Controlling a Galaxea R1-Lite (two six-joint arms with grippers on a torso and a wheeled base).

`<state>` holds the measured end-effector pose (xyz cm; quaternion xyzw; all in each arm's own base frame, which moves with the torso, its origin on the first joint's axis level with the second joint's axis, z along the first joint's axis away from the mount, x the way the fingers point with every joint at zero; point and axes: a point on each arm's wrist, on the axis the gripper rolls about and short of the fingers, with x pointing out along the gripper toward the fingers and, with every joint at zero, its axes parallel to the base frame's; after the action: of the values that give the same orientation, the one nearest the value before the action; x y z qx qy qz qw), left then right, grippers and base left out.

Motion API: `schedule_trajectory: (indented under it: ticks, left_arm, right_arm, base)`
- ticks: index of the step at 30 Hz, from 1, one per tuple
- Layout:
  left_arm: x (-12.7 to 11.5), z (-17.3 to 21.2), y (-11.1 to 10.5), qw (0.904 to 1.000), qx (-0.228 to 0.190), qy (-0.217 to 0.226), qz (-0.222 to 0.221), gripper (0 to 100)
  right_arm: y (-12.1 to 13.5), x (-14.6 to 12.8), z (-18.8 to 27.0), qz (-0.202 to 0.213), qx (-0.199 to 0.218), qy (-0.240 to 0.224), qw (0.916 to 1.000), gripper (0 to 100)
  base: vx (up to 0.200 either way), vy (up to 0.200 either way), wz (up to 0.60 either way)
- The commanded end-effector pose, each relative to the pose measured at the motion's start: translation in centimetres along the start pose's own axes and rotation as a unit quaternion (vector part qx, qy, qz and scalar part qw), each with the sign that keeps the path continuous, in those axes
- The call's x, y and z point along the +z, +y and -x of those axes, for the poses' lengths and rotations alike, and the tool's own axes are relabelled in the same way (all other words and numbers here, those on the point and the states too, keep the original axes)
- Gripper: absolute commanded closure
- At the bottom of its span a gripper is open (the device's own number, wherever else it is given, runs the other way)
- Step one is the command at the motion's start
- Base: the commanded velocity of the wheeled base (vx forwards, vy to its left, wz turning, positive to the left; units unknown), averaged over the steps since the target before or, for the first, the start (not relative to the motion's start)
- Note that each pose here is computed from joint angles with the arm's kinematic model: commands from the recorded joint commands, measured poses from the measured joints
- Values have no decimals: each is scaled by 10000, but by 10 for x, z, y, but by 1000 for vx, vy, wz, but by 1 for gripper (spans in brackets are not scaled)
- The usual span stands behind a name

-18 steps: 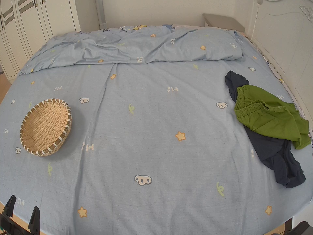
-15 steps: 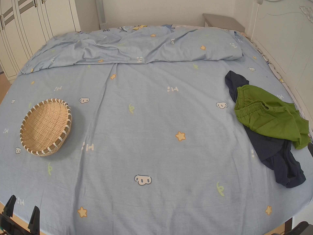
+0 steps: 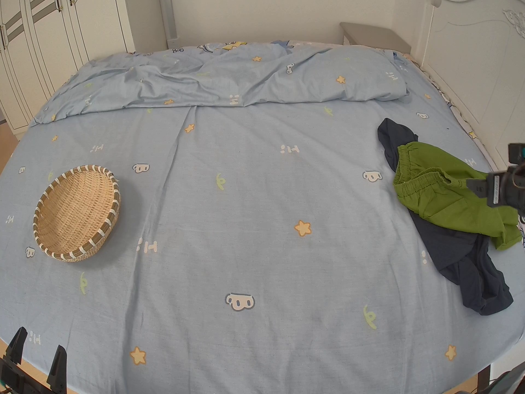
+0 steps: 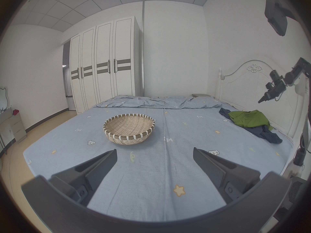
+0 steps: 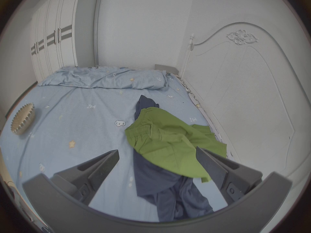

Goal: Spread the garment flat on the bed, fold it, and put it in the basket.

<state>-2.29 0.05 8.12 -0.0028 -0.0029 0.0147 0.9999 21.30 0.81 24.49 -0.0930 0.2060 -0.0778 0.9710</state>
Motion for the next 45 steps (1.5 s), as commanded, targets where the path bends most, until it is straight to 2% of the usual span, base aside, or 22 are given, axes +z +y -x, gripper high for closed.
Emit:
schedule_trajectory:
  ticks: [1,4,8,14,30,35,45]
  left_arm:
    - [-5,0,0,10000,-1,6,3,0]
    - [-5,0,0,10000,-1,6,3,0]
    - [-5,0,0,10000,-1,6,3,0]
    - [-5,0,0,10000,-1,6,3,0]
    - [-5,0,0,10000,-1,6,3,0]
    - [-5,0,0,10000,7,6,3,0]
    - [-5,0,0,10000,7,6,3,0]
  right_arm:
    - [26,19,-81,429,-131,480,9978,0]
    - [32,21,-93,598,-256,630,9959,0]
    - [38,16,-117,827,-701,958,9895,0]
    - [46,14,-128,896,-667,1020,9885,0]
    - [47,19,-150,903,-776,1019,9876,0]
    - [51,11,-166,928,-1121,1023,9840,0]
    - [54,6,-173,1003,-1373,1070,9796,0]
  base:
    - [0,0,0]
    - [0,0,0]
    - [0,0,0]
    - [0,0,0]
    - [0,0,0]
    - [0,0,0]
    - [0,0,0]
